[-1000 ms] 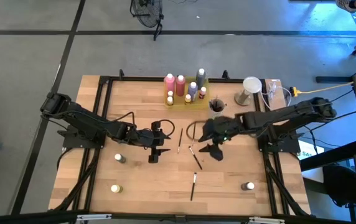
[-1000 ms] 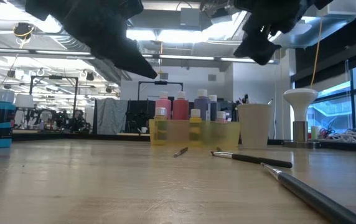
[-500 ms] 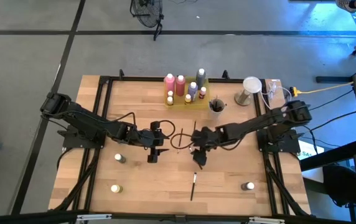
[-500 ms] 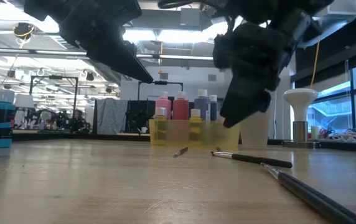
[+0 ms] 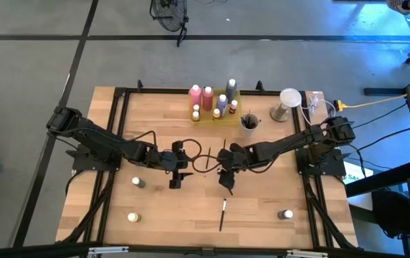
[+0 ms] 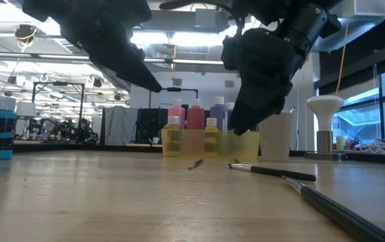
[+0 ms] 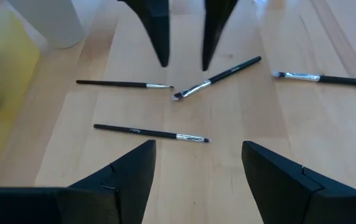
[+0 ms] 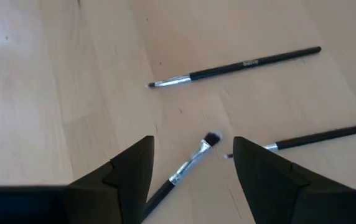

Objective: Pick & Place Paint Supplies
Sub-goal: Put the silver paint brush into the white cup

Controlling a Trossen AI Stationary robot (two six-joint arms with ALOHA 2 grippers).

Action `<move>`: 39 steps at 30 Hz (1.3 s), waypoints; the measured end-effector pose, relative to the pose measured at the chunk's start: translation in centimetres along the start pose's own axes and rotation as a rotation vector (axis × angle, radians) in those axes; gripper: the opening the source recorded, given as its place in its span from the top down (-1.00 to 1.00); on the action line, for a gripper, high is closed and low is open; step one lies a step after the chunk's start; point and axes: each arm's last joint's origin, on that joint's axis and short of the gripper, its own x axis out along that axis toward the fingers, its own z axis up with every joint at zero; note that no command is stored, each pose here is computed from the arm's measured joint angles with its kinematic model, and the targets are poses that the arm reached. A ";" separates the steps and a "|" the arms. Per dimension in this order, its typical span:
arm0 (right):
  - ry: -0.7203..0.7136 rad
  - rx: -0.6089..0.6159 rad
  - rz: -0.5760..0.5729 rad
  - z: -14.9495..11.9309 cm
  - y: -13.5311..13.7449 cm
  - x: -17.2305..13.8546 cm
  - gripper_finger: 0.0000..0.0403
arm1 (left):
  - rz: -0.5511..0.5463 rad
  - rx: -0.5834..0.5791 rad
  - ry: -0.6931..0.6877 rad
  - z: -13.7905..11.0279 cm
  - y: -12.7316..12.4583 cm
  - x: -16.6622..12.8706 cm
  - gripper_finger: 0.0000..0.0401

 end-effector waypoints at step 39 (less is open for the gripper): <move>0.107 0.148 -0.139 -0.4 0.3 5.3 -0.09 | -0.032 0.020 0.071 -0.9 -1.3 -0.4 -0.17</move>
